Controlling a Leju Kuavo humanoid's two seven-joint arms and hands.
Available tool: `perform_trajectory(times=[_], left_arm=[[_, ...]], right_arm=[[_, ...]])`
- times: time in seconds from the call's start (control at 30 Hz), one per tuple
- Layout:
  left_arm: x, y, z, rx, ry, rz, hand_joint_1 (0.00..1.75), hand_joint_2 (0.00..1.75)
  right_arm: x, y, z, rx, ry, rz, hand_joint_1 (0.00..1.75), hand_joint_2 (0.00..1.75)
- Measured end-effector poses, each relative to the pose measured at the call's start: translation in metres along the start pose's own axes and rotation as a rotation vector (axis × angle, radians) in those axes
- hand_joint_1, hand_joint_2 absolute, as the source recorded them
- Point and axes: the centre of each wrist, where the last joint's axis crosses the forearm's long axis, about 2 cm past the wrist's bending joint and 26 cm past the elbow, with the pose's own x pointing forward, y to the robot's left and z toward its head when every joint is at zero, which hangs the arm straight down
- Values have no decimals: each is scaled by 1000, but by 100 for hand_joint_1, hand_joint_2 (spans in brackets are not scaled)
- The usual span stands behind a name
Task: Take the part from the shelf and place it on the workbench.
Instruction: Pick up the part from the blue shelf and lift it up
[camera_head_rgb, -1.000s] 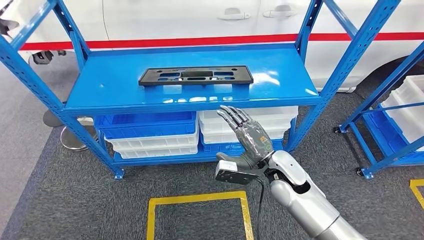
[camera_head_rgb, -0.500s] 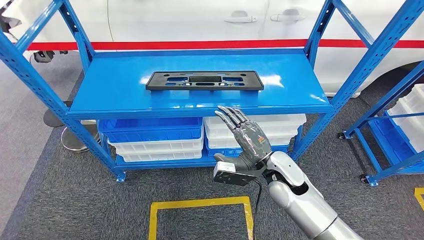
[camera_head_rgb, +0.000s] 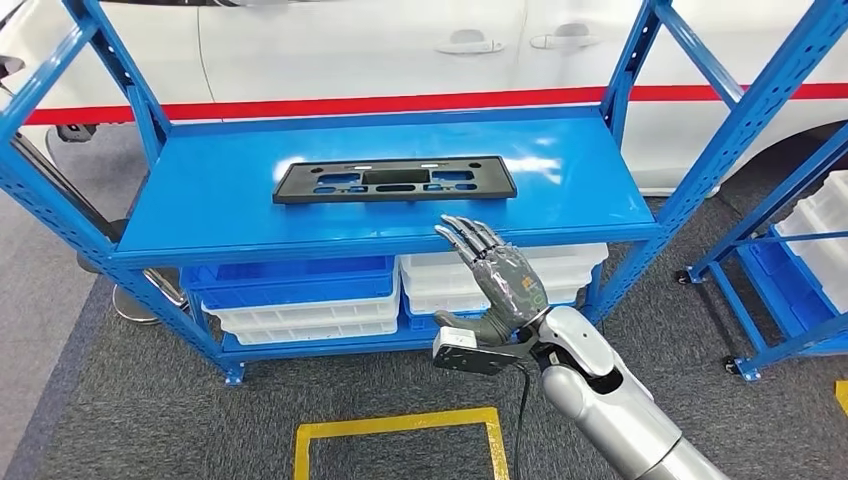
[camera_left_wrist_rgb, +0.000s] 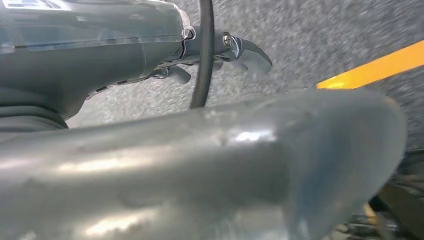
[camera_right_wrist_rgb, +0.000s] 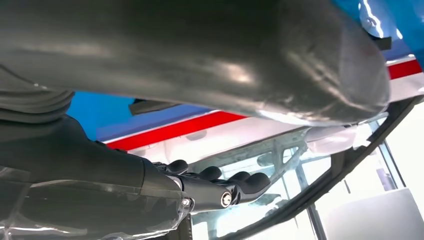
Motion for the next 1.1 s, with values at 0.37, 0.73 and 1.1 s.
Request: perform_trajectory(times=[0.37, 0.73, 1.1], left_arm=[[1, 0, 0, -1, -1, -7, 0, 0], [5, -2, 0, -4, -8, -34, 0, 0], [2, -2, 0, -3, 0, -39, 0, 0]], right_arm=[[0, -2, 5, -3, -2, 9, 0, 0], [0, -4, 4, 1, -5, 16, 0, 0], [0, -2, 5, 12, -1, 15, 0, 0]])
